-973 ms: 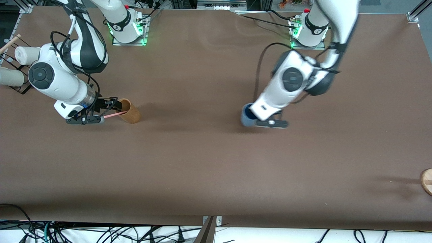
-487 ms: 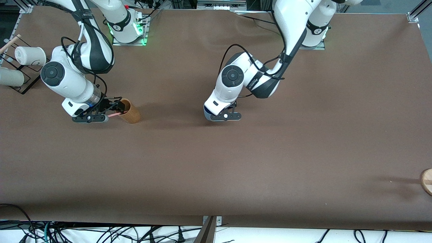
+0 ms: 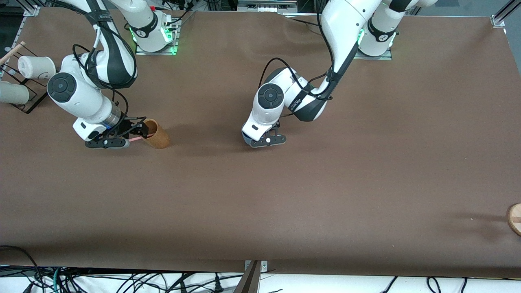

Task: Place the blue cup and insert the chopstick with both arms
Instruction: 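Carry the blue cup toward the table middle while the right gripper grasps the chopstick, then release the blue cup and raise the left gripper while the right gripper lifts the chopstick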

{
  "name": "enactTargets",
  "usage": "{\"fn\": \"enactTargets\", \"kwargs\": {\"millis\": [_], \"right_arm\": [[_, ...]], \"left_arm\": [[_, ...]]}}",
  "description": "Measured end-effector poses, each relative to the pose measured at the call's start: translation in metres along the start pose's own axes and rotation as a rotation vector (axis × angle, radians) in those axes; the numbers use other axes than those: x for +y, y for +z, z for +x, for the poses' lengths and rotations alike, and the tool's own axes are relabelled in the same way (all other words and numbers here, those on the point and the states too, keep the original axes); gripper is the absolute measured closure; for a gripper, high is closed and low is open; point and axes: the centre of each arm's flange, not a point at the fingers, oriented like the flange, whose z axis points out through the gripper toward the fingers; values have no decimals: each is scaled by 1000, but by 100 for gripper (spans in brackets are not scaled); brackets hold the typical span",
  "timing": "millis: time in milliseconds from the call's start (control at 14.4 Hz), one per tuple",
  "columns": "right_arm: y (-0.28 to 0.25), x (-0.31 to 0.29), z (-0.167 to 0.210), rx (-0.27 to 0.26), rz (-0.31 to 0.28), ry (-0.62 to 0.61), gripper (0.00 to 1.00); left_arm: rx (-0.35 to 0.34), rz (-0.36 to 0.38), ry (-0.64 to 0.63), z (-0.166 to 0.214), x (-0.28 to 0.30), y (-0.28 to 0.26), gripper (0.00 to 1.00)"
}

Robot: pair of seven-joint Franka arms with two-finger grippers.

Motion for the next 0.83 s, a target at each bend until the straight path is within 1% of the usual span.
{"fn": "enactTargets", "kwargs": {"millis": [70,139,209,278,348,417,487,556,626,695,765,834], "right_arm": [[0,0,0,0,0,0,41],[1,0,0,0,0,0,41],[1,0,0,1,0,0,46],[1,0,1,4,0,-1,46],[1,0,1,6,-1,-2,52],[1,-1,1,6,-1,-3,61],[1,-1,1,6,-1,-3,62],[1,-1,1,7,-1,-4,67],[1,-1,1,7,-1,-4,80],[1,-2,1,8,-1,-5,88],[1,-2,1,8,-1,-6,88],[1,-2,1,8,-1,-6,92]], "left_arm": [[11,-11,-6,4,2,-7,69],[24,-27,-8,8,6,-17,58],[28,-32,-10,12,7,-28,49],[22,-22,-11,15,6,-37,38],[17,-11,8,17,4,-46,30],[24,-13,53,21,2,-58,21],[38,-22,93,25,0,-74,10],[56,-35,108,32,-5,-94,1],[66,-41,102,42,-16,-116,0],[69,-40,88,55,-32,-139,0],[74,-39,74,71,-54,-165,0],[78,-38,69,88,-80,-191,0]]}}
